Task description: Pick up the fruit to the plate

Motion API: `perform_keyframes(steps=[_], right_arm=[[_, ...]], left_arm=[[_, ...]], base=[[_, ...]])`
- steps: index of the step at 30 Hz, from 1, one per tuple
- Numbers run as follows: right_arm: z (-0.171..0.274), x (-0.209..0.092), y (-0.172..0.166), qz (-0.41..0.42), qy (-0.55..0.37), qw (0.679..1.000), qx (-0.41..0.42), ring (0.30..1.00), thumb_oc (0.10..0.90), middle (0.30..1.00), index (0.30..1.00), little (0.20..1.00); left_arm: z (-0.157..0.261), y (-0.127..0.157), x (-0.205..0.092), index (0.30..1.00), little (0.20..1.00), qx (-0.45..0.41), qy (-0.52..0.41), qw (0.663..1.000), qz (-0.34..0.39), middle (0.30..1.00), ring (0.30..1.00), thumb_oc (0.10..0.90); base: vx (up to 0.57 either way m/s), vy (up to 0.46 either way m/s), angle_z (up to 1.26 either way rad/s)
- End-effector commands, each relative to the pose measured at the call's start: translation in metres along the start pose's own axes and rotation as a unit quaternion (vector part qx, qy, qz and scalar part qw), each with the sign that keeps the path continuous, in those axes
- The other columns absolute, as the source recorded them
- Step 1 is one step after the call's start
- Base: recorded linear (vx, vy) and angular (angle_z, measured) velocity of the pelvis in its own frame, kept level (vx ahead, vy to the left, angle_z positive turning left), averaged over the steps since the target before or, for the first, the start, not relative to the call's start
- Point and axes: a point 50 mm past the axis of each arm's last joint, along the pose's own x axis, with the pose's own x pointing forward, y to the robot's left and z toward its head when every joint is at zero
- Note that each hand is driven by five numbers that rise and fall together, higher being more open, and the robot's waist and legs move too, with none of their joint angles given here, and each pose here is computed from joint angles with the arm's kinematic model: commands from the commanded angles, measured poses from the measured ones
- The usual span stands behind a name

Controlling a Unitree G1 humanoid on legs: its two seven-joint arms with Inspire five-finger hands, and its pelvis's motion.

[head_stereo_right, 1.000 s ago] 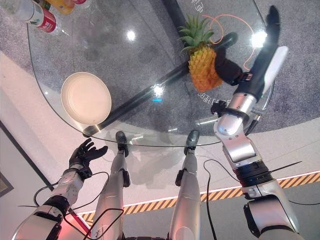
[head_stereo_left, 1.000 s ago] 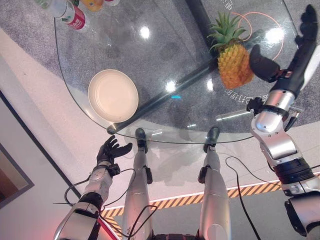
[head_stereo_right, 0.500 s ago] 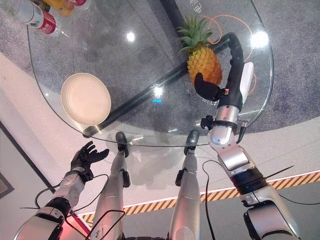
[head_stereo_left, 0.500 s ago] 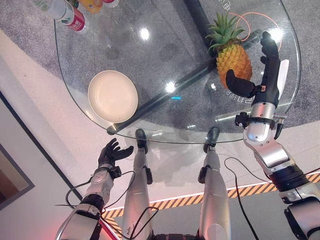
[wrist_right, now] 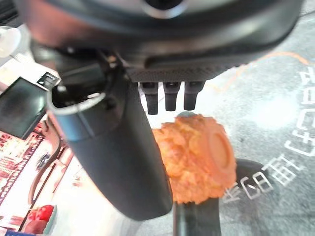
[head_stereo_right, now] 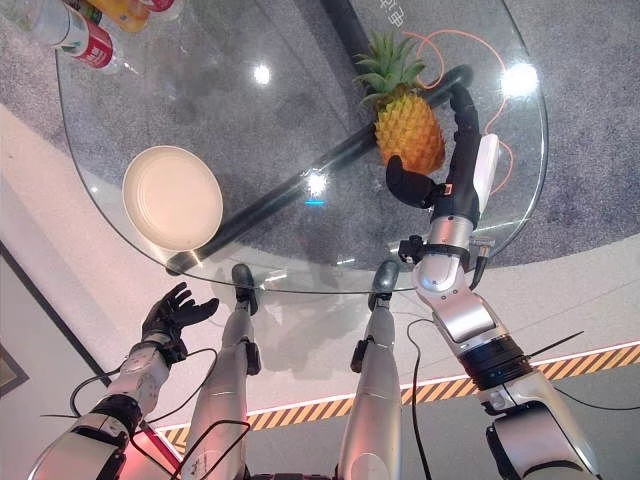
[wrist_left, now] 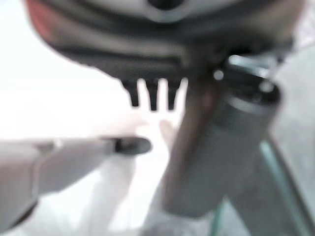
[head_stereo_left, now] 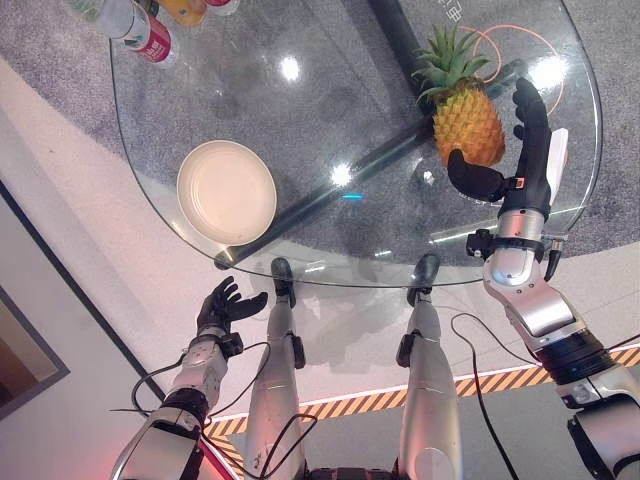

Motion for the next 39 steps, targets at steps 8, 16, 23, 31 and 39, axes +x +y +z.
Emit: perform_keyframes(steps=[8, 16, 23, 31, 39], right_arm=[[0.016, 0.015, -0.006, -0.024, -0.024, 0.999, 0.016, 0.900, 0.800, 0.900, 0.900, 0.900], [0.013, 0.020, -0.003, -0.021, -0.003, 1.000, 0.006, 0.900, 0.800, 0.900, 0.900, 0.900], [0.011, 0.024, -0.001, -0.025, 0.002, 1.000, -0.010, 0.900, 0.800, 0.900, 0.900, 0.900], [0.011, 0.033, 0.002, -0.017, 0.022, 0.999, -0.045, 0.300, 0.100, 0.300, 0.300, 0.200], [0.013, 0.037, 0.002, -0.018, 0.023, 0.998, -0.059, 0.300, 0.100, 0.300, 0.300, 0.200]], left_arm=[[-0.015, 0.020, -0.005, 0.900, 0.900, 0.026, 0.023, 0.998, 0.042, 0.900, 0.900, 0.800], [-0.015, 0.019, -0.006, 0.900, 0.900, 0.029, 0.025, 0.999, 0.036, 0.900, 0.900, 0.800], [-0.015, 0.016, -0.005, 0.900, 0.900, 0.032, 0.026, 0.999, 0.031, 0.900, 0.900, 0.800], [-0.011, 0.015, -0.004, 0.900, 0.900, 0.036, 0.025, 0.999, 0.026, 0.900, 0.900, 0.800], [-0.013, 0.013, -0.005, 0.900, 0.900, 0.037, 0.025, 0.999, 0.022, 0.900, 0.900, 0.800]], base=[[0.00, 0.000, 0.00], [0.00, 0.000, 0.00], [0.00, 0.000, 0.00], [0.00, 0.000, 0.00], [0.00, 0.000, 0.00]])
